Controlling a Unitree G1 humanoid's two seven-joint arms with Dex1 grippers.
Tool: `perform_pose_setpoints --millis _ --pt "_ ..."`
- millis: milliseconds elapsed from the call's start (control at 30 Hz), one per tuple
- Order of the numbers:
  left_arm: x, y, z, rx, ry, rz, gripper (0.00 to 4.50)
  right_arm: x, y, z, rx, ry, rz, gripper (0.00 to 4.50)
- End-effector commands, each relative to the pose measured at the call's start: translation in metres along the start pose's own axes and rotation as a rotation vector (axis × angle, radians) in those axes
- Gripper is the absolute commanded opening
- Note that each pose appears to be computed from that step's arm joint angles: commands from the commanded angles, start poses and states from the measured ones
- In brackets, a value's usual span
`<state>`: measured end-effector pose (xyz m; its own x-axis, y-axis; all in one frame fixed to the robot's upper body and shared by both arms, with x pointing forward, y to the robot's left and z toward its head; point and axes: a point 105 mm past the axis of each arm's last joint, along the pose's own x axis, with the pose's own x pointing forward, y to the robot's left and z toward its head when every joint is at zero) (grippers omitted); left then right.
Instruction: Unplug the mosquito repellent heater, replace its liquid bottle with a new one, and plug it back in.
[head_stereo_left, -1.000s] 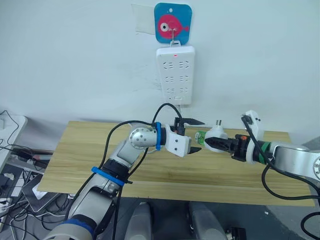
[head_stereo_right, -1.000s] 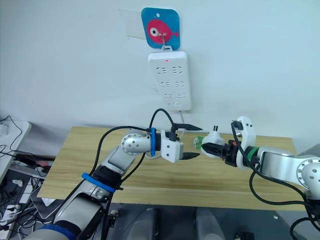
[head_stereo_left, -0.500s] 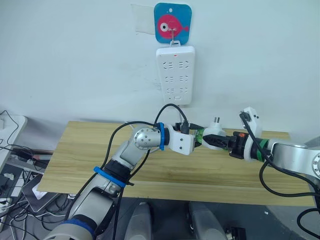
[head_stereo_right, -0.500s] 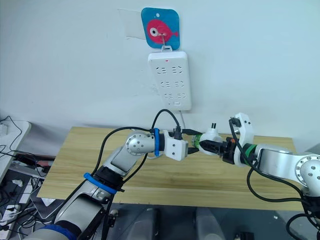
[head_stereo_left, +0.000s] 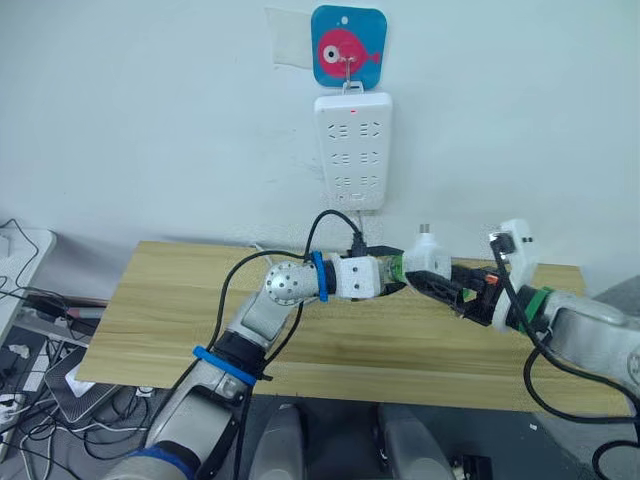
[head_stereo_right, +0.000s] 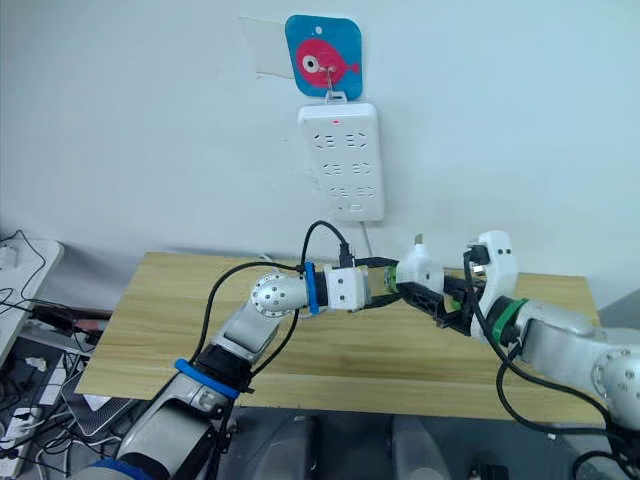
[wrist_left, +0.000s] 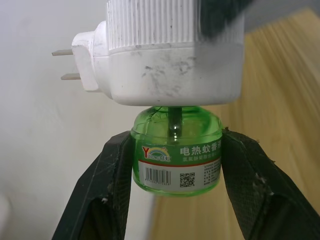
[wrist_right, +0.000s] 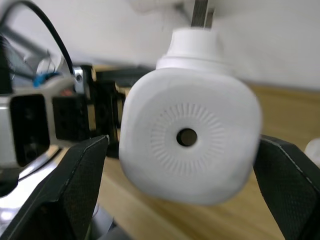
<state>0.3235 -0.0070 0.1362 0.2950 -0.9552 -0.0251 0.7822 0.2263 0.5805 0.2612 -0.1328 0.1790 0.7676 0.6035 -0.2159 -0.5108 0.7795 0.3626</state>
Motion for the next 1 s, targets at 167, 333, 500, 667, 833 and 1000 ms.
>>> perform_pose_setpoints --millis 167,333,500,667,833,1000 --pt "0.005 0.013 0.027 -0.285 -0.182 0.149 2.22 -0.002 0.02 0.019 -0.147 -0.271 -0.052 4.5" --pt "0.005 0.009 0.029 -0.347 -0.187 0.152 2.22 0.01 0.019 0.025 -0.139 -0.358 -0.113 4.5" --pt "0.005 0.009 0.03 -0.365 -0.181 0.159 2.22 0.017 0.023 0.028 -0.144 -0.397 -0.124 4.5" --pt "0.003 0.008 0.028 -0.374 -0.174 0.169 2.22 0.021 0.025 0.024 -0.125 -0.4 -0.127 4.12" --pt "0.003 0.004 0.032 -0.38 -0.19 0.164 2.22 0.025 0.026 0.022 -0.11 -0.399 -0.113 2.92" --pt "0.0 0.005 0.032 -0.39 -0.193 0.165 2.78 0.026 0.025 0.022 -0.109 -0.4 -0.111 2.92"
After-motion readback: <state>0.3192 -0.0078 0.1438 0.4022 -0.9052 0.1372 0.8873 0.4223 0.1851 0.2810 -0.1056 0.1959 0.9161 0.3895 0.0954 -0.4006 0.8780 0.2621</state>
